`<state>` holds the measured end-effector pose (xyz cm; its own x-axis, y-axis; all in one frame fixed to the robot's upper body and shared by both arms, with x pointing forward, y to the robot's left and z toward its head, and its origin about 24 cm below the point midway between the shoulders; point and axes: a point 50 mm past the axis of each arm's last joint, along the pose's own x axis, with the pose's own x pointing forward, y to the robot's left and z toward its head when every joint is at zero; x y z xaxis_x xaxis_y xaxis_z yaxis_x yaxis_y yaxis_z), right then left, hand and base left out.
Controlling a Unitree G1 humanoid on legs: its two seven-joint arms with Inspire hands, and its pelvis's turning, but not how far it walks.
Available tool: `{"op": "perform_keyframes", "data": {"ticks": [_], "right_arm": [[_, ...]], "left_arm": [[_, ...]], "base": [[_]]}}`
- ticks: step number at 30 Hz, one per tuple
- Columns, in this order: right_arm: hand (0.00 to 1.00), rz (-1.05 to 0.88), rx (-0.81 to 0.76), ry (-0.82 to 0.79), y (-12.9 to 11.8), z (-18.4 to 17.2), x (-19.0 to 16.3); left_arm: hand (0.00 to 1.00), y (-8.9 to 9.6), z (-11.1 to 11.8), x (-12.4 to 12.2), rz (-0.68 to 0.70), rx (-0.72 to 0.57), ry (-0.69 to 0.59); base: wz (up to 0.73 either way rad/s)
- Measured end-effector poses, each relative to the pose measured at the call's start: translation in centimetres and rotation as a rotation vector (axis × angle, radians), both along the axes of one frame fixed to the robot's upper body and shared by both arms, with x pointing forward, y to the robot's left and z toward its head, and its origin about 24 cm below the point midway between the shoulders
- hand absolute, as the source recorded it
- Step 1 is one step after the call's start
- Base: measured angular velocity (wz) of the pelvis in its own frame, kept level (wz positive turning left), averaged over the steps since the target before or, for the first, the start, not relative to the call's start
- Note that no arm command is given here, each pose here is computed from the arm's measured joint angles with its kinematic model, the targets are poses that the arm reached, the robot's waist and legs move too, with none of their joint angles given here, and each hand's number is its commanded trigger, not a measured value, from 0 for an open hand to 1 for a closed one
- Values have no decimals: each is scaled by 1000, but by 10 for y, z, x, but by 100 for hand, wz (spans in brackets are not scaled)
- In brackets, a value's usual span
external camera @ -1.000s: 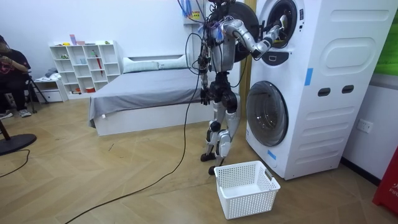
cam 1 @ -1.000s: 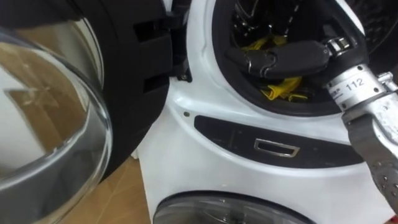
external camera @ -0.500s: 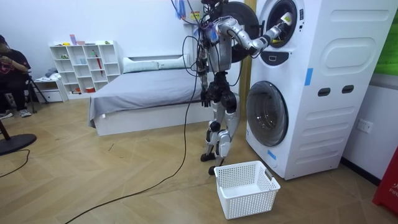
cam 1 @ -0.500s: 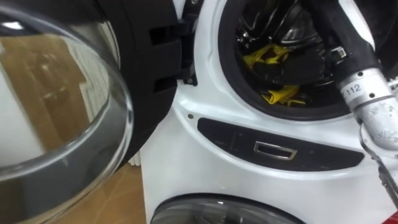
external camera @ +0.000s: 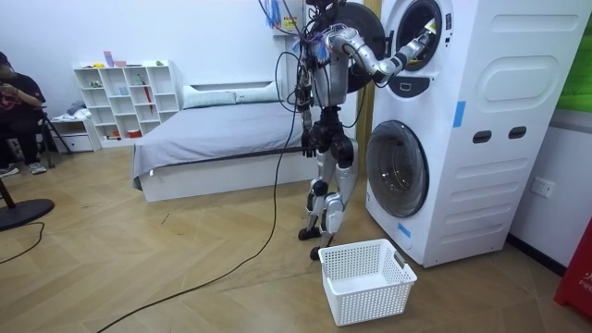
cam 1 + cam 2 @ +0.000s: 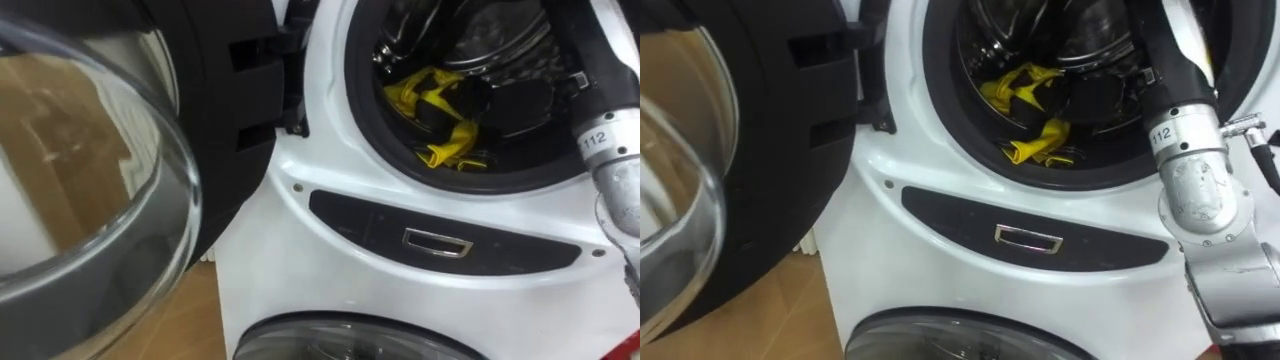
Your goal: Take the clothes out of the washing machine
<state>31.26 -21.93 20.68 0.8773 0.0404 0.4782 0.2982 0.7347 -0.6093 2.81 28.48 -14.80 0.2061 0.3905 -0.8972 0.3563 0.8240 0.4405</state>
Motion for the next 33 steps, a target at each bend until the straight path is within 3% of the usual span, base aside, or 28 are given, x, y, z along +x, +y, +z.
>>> {"op": "perform_keyframes", "data": {"ticks": [9, 17, 33], "right_arm": [[0, 15, -34, 67, -2, -3, 2], [0, 40, 64, 309, -20, -32, 18], [0, 66, 95, 519, -42, -49, 32]], "left_arm": [[0, 0, -1, -10, 19, -4, 32], [0, 5, 1, 1, 28, 11, 7], [0, 8, 4, 1, 29, -12, 41]], "base": [[0], [0], [5]]}}
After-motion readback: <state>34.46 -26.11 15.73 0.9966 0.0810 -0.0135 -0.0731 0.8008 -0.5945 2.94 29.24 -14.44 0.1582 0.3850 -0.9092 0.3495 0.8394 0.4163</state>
